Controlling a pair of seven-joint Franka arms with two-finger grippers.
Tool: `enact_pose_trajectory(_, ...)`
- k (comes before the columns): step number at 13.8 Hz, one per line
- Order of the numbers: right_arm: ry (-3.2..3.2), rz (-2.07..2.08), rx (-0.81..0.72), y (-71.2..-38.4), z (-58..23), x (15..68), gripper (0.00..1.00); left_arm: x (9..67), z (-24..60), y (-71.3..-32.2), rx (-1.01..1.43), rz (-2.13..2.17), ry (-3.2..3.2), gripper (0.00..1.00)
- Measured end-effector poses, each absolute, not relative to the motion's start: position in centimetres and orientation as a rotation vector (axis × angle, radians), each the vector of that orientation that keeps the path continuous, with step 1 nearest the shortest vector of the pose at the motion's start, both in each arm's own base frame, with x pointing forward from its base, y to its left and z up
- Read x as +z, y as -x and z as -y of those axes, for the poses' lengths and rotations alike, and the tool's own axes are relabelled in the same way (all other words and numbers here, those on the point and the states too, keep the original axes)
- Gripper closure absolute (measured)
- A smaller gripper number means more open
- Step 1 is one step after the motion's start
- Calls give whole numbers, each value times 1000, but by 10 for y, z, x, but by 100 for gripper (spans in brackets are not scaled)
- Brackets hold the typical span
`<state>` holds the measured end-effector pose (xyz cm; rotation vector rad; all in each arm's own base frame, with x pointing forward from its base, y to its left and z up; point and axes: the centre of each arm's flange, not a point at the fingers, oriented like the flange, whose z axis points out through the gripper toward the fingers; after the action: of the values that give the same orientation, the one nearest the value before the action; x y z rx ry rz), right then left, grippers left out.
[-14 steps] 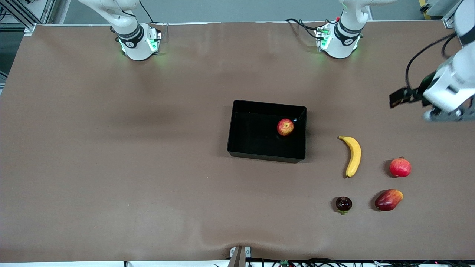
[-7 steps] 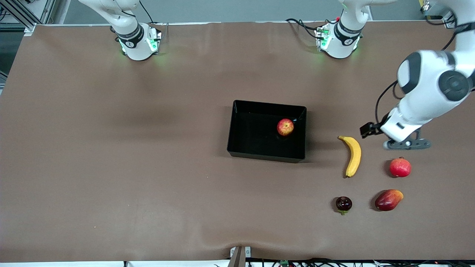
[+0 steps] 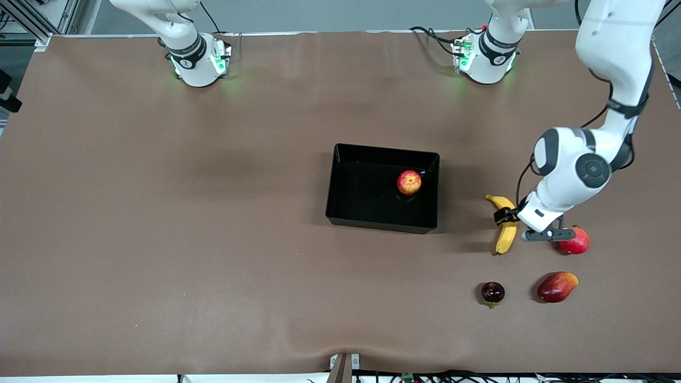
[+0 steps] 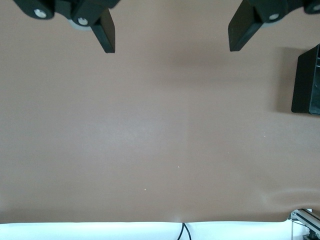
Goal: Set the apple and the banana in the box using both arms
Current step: 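Close the left gripper around the banana's middle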
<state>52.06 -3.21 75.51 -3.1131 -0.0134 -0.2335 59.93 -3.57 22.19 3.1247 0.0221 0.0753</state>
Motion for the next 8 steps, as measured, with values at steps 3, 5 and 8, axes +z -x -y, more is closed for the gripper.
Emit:
enact_pose_trajectory(3, 3112, -16, -303, -510, 42, 777, 0, 204, 30, -598, 37, -37, -3126, 0)
enact_pose_trajectory(5, 3112, -35, -316, -507, 48, 782, 0, 200, 26, -597, 27, -45, -3127, 4)
enact_pose_trajectory(8, 3110, -8, -269, -508, 40, 776, 0, 192, 26, -595, 4, -46, -3127, 24)
